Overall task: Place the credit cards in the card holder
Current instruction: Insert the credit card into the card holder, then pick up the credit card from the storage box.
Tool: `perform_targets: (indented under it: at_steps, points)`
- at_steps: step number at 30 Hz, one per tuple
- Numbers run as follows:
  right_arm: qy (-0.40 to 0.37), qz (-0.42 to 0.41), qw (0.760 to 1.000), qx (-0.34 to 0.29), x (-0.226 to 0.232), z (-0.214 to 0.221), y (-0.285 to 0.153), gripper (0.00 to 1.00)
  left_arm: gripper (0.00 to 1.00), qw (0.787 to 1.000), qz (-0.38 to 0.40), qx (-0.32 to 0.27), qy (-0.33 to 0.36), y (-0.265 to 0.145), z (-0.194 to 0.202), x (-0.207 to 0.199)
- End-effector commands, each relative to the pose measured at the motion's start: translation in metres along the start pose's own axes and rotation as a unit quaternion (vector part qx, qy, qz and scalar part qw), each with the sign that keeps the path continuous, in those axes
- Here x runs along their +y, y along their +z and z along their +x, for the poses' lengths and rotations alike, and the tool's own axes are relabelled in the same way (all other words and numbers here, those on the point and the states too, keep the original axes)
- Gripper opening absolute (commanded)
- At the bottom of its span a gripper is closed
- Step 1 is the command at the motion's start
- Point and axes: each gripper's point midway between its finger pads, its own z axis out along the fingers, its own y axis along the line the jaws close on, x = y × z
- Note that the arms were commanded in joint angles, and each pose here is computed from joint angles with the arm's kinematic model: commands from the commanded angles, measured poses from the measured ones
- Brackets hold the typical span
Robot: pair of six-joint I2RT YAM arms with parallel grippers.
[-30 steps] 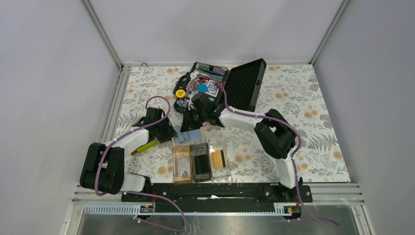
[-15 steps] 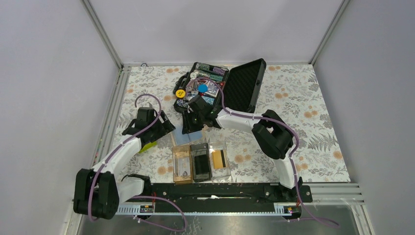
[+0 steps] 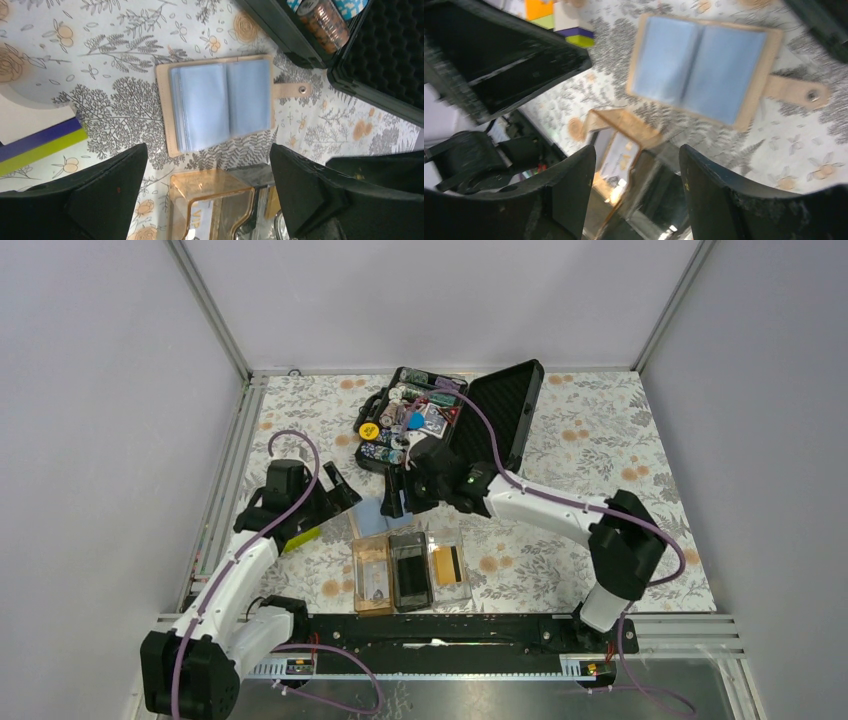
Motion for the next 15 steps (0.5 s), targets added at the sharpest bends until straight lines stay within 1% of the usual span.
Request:
perform_targets:
  at_steps: [1, 6, 10, 15]
  points:
    - [0.021, -0.029, 0.999, -0.004, 0.041, 0.021, -0.017, 0.69, 0.99, 0.999, 0.028, 0.020, 0.010, -0.012, 0.005, -0.011]
    - [0.040, -0.082, 0.996, 0.001, 0.090, 0.048, -0.017, 0.70, 0.99, 0.999, 0.021, 0.023, 0.018, -0.017, 0.006, -0.008]
    - [0.051, -0.102, 0.993, 0.007, 0.113, 0.068, -0.005, 0.70, 0.99, 0.999, 0.005, -0.011, 0.030, -0.030, -0.016, -0.003]
    - [0.054, -0.082, 0.995, 0.029, 0.119, 0.091, 0.019, 0.67, 0.99, 0.997, -0.029, -0.050, 0.054, -0.046, -0.043, 0.011]
